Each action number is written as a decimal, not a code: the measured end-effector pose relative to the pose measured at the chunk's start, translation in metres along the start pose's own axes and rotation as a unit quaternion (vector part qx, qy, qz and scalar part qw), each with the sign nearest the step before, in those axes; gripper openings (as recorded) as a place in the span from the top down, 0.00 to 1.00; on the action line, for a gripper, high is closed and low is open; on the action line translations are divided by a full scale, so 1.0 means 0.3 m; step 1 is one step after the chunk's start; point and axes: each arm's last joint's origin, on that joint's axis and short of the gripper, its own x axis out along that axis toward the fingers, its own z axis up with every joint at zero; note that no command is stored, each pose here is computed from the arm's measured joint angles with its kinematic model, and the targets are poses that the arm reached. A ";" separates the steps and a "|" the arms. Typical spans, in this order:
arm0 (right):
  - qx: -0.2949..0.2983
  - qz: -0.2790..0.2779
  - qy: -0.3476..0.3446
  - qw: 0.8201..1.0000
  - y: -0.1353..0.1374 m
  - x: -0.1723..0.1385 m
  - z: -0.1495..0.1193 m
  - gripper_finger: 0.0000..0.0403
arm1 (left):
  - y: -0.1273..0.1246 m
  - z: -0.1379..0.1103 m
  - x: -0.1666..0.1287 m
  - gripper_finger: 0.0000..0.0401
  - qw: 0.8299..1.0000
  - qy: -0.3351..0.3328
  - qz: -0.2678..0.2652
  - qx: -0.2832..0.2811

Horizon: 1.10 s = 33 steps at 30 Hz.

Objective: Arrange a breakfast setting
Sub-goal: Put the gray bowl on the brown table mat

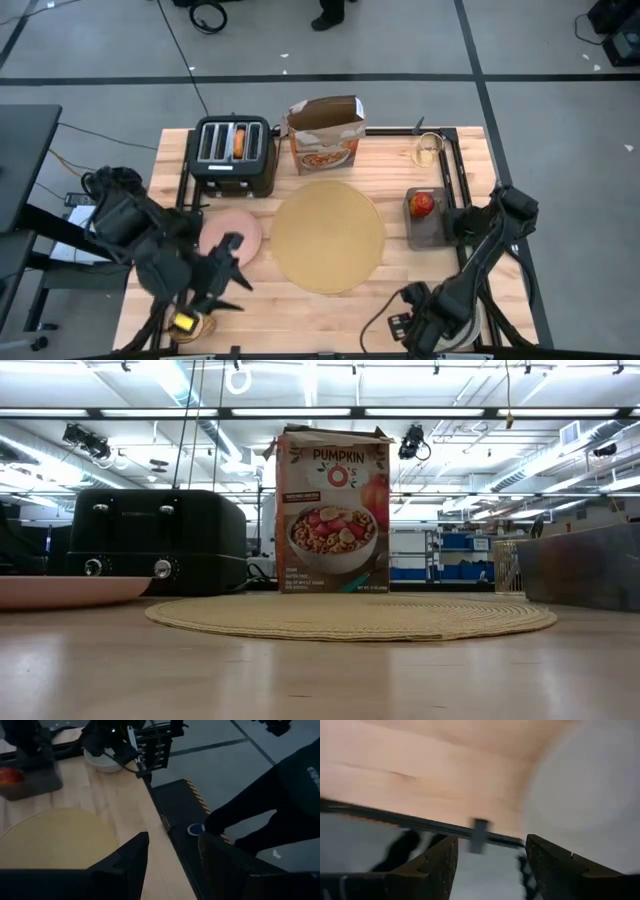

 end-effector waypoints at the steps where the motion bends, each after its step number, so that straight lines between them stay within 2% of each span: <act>1: 0.003 -0.022 -0.002 1.000 -0.002 0.022 -0.001 0.41 | -0.017 -0.007 0.011 0.55 1.000 -0.002 -0.002 0.004; 5: 0.002 -0.070 -0.028 0.997 0.004 0.098 0.005 0.41 | -0.058 -0.020 0.038 0.55 1.000 -0.011 -0.017 0.001; 9: -0.023 -0.086 -0.033 0.995 0.030 0.163 0.013 0.44 | -0.071 -0.020 0.033 0.55 0.999 -0.018 -0.024 -0.014; 18: -0.075 -0.120 -0.019 0.990 0.047 0.258 0.061 0.60 | -0.068 -0.010 0.035 0.55 0.999 -0.031 -0.025 -0.018; 28: -0.064 -0.107 0.011 0.992 0.051 0.252 0.052 0.96 | -0.066 -0.013 0.035 0.55 0.999 -0.025 -0.022 -0.015; 33: -0.107 -0.085 0.039 0.990 0.108 0.154 0.016 0.97 | -0.065 -0.025 0.025 0.55 0.999 -0.012 -0.020 -0.024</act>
